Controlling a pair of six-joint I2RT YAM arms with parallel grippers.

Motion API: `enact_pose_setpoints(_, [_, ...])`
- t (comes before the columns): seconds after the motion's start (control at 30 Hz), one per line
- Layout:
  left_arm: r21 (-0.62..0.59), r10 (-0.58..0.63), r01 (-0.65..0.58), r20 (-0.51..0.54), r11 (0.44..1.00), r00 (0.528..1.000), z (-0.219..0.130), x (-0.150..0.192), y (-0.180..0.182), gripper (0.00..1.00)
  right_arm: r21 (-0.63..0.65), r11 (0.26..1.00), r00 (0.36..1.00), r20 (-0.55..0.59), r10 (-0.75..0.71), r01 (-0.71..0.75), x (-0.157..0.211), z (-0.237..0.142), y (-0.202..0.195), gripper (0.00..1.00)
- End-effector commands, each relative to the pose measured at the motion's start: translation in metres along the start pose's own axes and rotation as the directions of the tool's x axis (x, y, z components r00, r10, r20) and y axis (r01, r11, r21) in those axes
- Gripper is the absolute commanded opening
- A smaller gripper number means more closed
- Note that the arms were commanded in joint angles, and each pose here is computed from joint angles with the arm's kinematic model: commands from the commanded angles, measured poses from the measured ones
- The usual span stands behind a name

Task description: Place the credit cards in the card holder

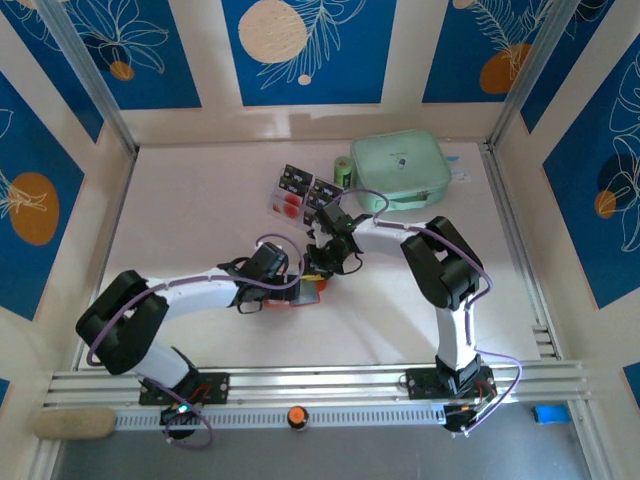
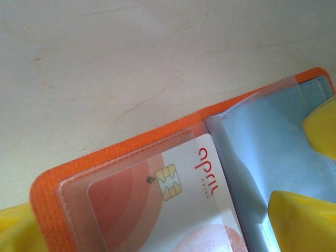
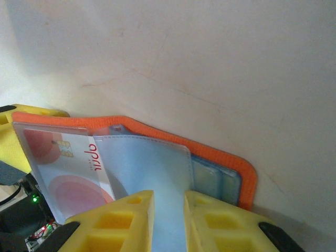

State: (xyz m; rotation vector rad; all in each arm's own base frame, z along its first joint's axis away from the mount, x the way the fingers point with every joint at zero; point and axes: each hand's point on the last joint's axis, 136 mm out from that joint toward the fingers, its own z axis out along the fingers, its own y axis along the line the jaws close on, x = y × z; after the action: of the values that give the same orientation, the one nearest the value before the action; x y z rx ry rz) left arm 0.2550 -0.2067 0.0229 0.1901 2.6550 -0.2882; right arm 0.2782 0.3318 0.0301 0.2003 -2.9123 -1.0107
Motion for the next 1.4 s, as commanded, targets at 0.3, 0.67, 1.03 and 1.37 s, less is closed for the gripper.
enact_pose_setpoints(0.3, [0.015, -0.001, 0.002, -0.065, 1.000, 0.998, 0.003, 0.021, 0.001, 0.99, 0.117, 0.989, 0.995, 0.004, -0.097, 0.096, -0.001, -0.013, 0.001, 0.11])
enact_pose_setpoints(0.67, [0.009, -0.003, 0.003, -0.050, 1.000, 0.999, -0.002, 0.018, 0.003, 1.00, 0.103, 0.988, 0.991, -0.080, -0.106, 0.114, 0.009, 0.008, 0.001, 0.01])
enact_pose_setpoints(1.03, [-0.011, -0.015, 0.015, -0.061, 1.000, 0.998, 0.003, 0.027, 0.009, 1.00, 0.076, 0.987, 0.985, -0.118, -0.130, 0.139, 0.016, 0.015, 0.015, 0.00])
enact_pose_setpoints(1.37, [0.015, -0.025, 0.025, -0.045, 1.000, 0.999, 0.002, 0.030, 0.009, 0.75, 0.058, 0.991, 0.992, -0.037, -0.122, 0.124, 0.004, -0.011, 0.026, 0.02])
